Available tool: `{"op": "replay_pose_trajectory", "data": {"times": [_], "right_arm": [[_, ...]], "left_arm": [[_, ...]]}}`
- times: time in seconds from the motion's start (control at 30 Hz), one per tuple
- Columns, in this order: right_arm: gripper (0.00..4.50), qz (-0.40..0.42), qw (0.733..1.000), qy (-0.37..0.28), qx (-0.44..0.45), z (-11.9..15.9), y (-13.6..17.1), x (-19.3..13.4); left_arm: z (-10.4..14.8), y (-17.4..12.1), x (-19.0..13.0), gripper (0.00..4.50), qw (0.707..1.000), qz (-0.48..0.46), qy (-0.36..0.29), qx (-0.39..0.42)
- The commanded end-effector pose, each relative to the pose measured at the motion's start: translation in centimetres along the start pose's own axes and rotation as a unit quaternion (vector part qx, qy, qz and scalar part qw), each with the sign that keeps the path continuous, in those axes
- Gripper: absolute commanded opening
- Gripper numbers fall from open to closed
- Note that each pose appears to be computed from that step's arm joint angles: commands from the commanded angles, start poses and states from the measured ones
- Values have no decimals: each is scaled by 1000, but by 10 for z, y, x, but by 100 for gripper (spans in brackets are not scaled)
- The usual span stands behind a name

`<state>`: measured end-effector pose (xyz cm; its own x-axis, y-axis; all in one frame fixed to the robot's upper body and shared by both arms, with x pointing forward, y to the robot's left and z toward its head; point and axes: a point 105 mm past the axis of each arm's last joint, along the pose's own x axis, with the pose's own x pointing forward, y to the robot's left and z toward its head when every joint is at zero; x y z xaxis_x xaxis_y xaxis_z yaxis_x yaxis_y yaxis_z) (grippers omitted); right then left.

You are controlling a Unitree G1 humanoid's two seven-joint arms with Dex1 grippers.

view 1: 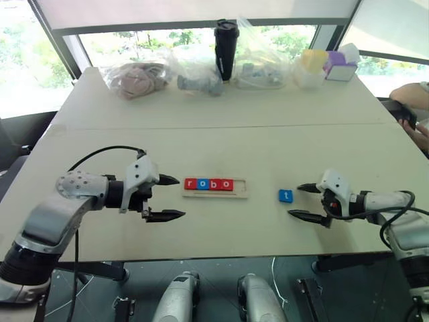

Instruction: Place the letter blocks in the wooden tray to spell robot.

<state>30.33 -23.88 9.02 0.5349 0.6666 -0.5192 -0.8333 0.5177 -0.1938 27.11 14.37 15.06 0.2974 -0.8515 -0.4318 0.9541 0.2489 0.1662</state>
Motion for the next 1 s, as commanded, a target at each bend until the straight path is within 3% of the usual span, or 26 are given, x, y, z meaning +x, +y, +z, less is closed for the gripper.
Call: {"op": "replay_pose_trajectory", "data": {"times": [0.03, 0.13, 0.23, 0.33, 0.37, 0.4, 0.6, 0.8, 1.0], "right_arm": [[449, 14, 1000, -2, -11, -4, 2, 7], [449, 26, 999, -15, -16, 2, 3, 12], [370, 35, 999, -21, -22, 5, 5, 15], [218, 39, 999, -24, -24, 8, 5, 16], [146, 39, 999, -24, -25, 8, 5, 16], [113, 39, 999, -23, -26, 9, 5, 15], [111, 38, 996, -57, -48, 48, 1, 17], [111, 86, 990, -82, -82, 93, 13, 48], [111, 117, 987, -59, -98, 100, 16, 71]], "left_arm": [[5, 1, -7, 450, 1000, 11, 0, 15], [5, 1, -8, 450, 1000, 12, 3, 15], [5, 0, -8, 450, 1000, 11, 4, 17], [3, -1, -8, 450, 1000, 12, 11, 18], [2, -1, -8, 450, 1000, 12, 13, 19], [2, -1, -8, 450, 1000, 12, 14, 18], [4, -2, -9, 450, 1000, 11, 11, 18], [7, 3, -3, 450, 1000, 8, 4, 22], [9, 4, -1, 450, 1000, 10, -2, 21]]}}
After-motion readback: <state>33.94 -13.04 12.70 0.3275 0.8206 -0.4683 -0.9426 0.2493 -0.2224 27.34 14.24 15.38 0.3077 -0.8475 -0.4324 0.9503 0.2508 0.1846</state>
